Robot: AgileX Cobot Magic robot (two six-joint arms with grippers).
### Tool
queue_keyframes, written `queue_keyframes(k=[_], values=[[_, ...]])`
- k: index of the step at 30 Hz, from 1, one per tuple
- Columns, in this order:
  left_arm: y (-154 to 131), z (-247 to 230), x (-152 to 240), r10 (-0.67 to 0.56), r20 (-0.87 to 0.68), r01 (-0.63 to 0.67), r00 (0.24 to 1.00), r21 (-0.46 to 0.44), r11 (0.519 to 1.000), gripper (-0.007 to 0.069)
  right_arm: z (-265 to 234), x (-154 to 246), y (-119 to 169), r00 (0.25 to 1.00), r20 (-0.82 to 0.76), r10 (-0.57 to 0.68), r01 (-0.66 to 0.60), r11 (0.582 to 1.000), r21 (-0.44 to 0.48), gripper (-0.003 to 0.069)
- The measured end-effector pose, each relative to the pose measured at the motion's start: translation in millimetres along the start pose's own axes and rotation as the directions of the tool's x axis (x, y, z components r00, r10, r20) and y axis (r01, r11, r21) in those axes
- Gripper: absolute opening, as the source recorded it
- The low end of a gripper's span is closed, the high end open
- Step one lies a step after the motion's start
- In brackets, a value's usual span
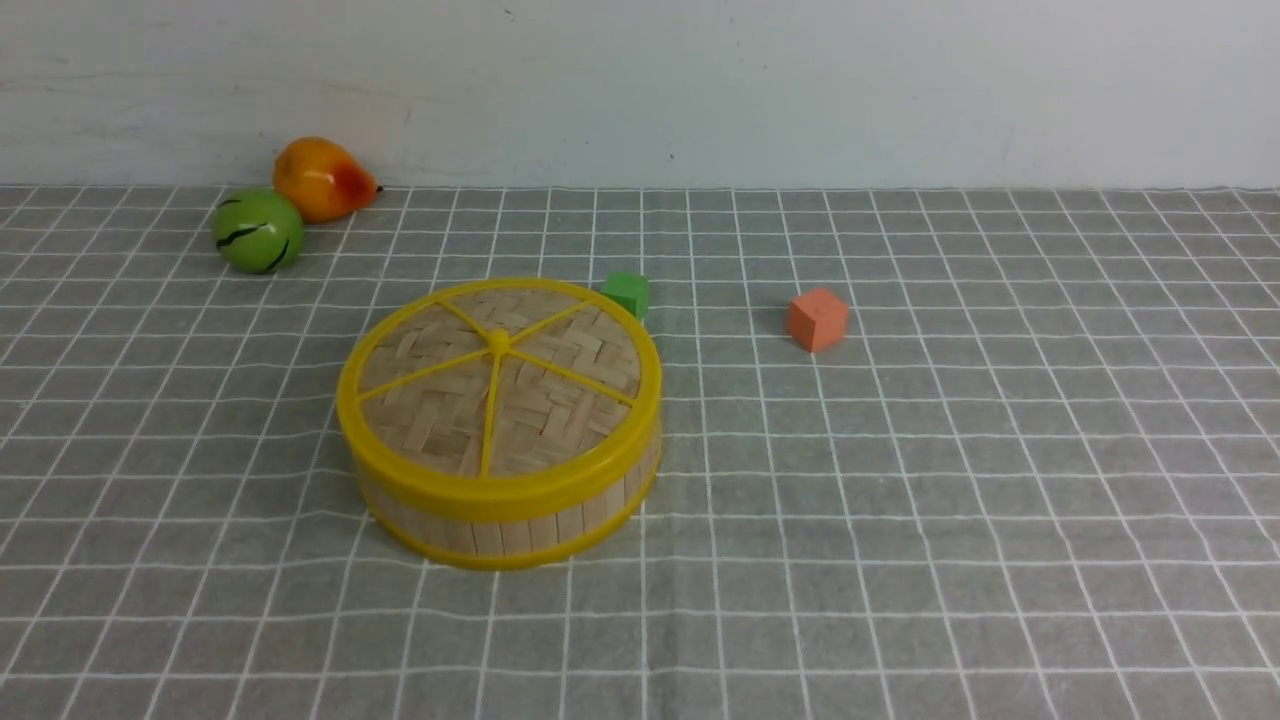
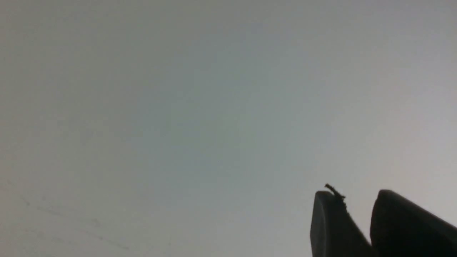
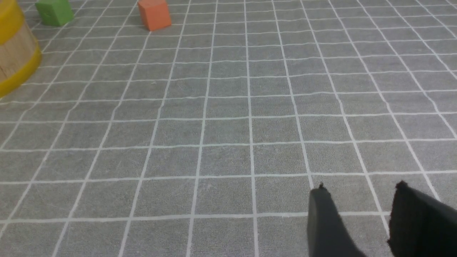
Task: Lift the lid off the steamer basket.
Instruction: Use the left arm to lift the lid of the steamer
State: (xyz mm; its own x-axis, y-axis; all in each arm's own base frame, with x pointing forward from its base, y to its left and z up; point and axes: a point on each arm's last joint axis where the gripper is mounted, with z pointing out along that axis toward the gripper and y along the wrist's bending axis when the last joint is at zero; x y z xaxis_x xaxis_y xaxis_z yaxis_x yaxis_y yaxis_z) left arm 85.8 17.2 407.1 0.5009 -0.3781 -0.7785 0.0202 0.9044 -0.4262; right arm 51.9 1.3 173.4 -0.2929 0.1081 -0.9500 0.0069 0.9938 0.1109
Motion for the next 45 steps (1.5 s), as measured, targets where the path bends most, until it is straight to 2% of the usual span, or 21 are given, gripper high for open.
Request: queue_keyframes(k=[2, 3, 4, 5, 6, 8, 9, 10, 11, 13, 15, 16, 18, 21, 28, 35, 38, 42, 45], values=[[-1.3, 16.7, 19.9, 0.005, -0.113, -0.006, 0.994, -0.009, 1.0, 0.0172, 0.0, 0.0, 0.0, 1.0, 0.0, 0.0, 0.0, 1.0, 0.0, 0.0241], [-3.9, 21.7, 27.2, 0.013, -0.172, -0.012, 0.985, 0.008, 1.0, 0.0172, 0.0, 0.0, 0.0, 1.0, 0.0, 0.0, 0.0, 1.0, 0.0, 0.0241], [-9.1, 33.1, 45.0, 0.04, -0.299, -0.027, 0.953, 0.046, 0.999, 0.0165, 0.0, 0.0, 0.0, 1.0, 0.0, 0.0, 0.0, 1.0, 0.0, 0.0241], [-11.7, 34.6, 47.7, 0.046, -0.334, -0.026, 0.942, 0.066, 0.997, 0.0162, 0.0, 0.0, 0.0, 1.0, 0.0, 0.0, 0.0, 1.0, 0.0, 0.0241], [-21.3, 47.9, 71.8, 0.085, -0.517, -0.016, 0.852, 0.137, 0.991, 0.0139, 0.0, 0.0, 0.0, 1.0, 0.0, 0.0, 0.0, 1.0, 0.0, 0.0241], [-31.6, 58.2, 92.7, 0.124, -0.677, 0.023, 0.726, 0.204, 0.979, 0.0104, 0.0, 0.0, 0.0, 1.0, 0.0, 0.0, 0.0, 1.0, 0.0, 0.0241], [-39.0, 63.4, 108.8, 0.161, -0.786, 0.069, 0.597, 0.25, 0.966, 0.0064, 0.0, 0.0, 0.0, 1.0, 0.0, 0.0, 0.0, 1.0, 0.0, 0.0241], [-39.4, 66.2, 110.2, 0.16, -0.788, 0.068, 0.594, 0.248, 0.966, 0.0064, 0.0, 0.0, 0.0, 1.0, 0.0, 0.0, 0.0, 1.0, 0.0, 0.0241], [-47.1, 73.6, 130.7, 0.206, -0.888, 0.138, 0.411, 0.284, 0.949, 0.0006, 0.0, 0.0, 0.0, 1.0, 0.0, 0.0, 0.0, 1.0, 0.0, 0.0241], [-52.9, 83.1, 145.9, 0.234, -0.934, 0.198, 0.27, 0.292, 0.936, -0.0013, 0.0, 0.0, 0.0, 1.0, 0.0, 0.0, 0.0, 1.0, 0.0, 0.0241], [-56.0, 92.5, 155.5, 0.248, -0.948, 0.227, 0.201, 0.291, 0.929, -0.0013, 0.0, 0.0, 0.0, 1.0, 0.0, 0.0, 0.0, 1.0, 0.0, 0.0241], [-56.9, 92.9, 154.4, 0.251, -0.947, 0.23, 0.2, 0.294, 0.928, -0.0013, 0.0, 0.0, 0.0, 1.0, 0.0, 0.0, 0.0, 1.0, 0.0, 0.0241], [-58.5, 103.0, 167.0, 0.253, -0.958, 0.257, 0.132, 0.279, 0.925, -0.0013, 0.0, 0.0, 0.0, 1.0, 0.0, 0.0, 0.0, 1.0, 0.0, 0.0241], [-59.8, 112.1, 175.3, 0.239, -0.966, 0.271, 0.097, 0.257, 0.928, -0.0013, 0.0, 0.0, 0.0, 1.0, 0.0, 0.0, 0.0, 1.0, 0.0, 0.0241], [-68.1, 143.5, 174.7, 0.217, -0.97, 0.251, 0.107, 0.237, 0.939, -0.0013, 0.0, 0.0, 0.0, 1.0, 0.0, 0.0, 0.0, 1.0, 0.0, 0.0241], [-88.7, 188.2, 171.4, 0.286, -0.954, 0.079, 0.091, 0.293, 0.953, -0.0013, 0.0, 0.0, 0.0, 1.0, 0.0, 0.0, 0.0, 1.0, 0.0, 0.0241], [-112.4, 200.9, 199.1, 0.335, -0.941, -0.036, 0.051, 0.334, 0.942, -0.0013, 0.0, 0.0, 0.0, 1.0, 0.0, 0.001, -0.001, 1.0, 0.0, 0.0241], [-132.6, 203.5, 235.4, 0.43, -0.903, -0.15, 0.005, 0.425, 0.893, -0.0008, 0.0, 0.0, 0.0, 1.0, 0.0, 0.0, 0.0, 1.0, 0.0, 0.0241], [-137.3, 201.7, 265.6, 0.456, -0.889, -0.192, -0.043, 0.455, 0.869, 0.0057, 0.0, 0.0, 0.0, 1.0, 0.0, 0.0, 0.0, 1.0, 0.0, 0.0241]])
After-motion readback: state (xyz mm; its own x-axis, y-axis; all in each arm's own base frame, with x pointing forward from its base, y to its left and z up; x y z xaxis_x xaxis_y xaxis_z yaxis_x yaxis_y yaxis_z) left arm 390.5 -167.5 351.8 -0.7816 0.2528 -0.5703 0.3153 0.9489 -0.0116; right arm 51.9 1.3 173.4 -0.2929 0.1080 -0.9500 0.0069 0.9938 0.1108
